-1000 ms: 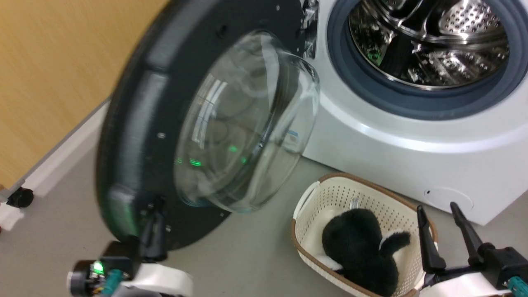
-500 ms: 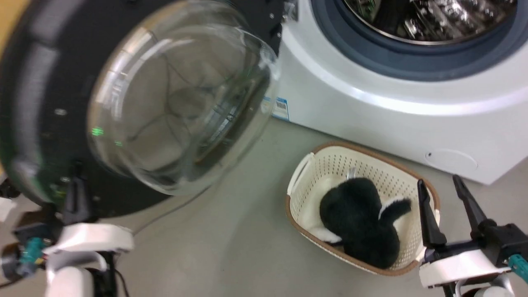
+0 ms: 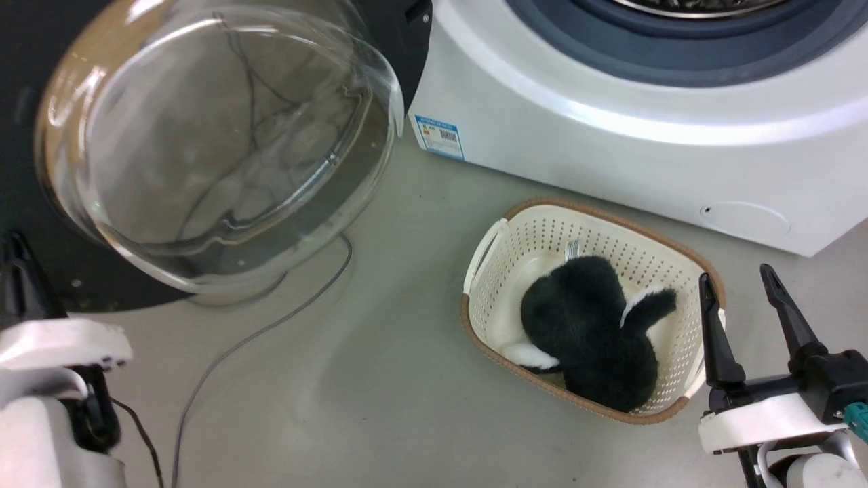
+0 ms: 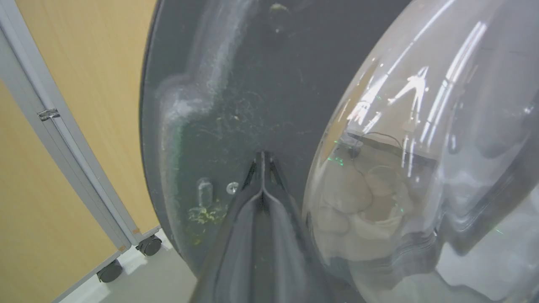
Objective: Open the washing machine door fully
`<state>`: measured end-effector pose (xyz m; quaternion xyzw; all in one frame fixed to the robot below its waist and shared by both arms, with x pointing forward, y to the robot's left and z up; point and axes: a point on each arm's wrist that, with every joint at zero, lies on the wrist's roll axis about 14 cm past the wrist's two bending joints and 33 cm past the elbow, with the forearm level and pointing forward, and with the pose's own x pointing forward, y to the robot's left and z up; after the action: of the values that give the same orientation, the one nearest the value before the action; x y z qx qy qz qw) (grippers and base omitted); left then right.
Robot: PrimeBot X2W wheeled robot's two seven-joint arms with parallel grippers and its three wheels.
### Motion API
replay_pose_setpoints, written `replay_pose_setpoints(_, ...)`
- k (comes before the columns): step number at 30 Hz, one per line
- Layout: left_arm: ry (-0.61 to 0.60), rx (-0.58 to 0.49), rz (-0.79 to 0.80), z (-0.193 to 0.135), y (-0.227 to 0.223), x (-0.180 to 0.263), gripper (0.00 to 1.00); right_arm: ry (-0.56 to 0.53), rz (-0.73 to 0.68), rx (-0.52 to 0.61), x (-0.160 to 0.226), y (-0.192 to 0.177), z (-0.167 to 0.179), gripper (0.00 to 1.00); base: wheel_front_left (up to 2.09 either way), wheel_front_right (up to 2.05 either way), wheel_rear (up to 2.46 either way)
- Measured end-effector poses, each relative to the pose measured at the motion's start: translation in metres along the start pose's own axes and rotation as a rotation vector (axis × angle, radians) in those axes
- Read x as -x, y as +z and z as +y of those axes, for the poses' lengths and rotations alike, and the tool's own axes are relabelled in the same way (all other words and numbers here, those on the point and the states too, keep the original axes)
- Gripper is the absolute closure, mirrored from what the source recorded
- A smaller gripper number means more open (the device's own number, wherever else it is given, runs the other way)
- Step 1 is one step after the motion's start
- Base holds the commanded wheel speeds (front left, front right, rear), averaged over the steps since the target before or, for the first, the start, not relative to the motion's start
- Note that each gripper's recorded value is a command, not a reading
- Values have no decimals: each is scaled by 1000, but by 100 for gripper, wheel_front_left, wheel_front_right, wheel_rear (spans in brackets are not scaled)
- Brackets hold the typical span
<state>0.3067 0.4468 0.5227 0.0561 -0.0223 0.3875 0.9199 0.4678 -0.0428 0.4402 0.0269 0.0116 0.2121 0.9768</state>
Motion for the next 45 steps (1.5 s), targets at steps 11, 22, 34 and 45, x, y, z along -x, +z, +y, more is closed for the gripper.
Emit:
replay_pose_setpoints(11,52,-2,10,11,-1,-39,100,-9,13,3,-8,-11,-6,0,0,0,0)
replay_pose_setpoints(22,61,-27,50,16,-8,-59,100,-32,22,17,-3,-13,-15,0,0,0,0)
replay_pose_setpoints(34,25,-20,4,18,13,-48,100,-30,-35,17,2,16,-10,0,0,0,0)
replay_pose_setpoints(45,-24,1,-42,33,23,1,100,-37,-72,0,36,46,-2,0,0,0,0)
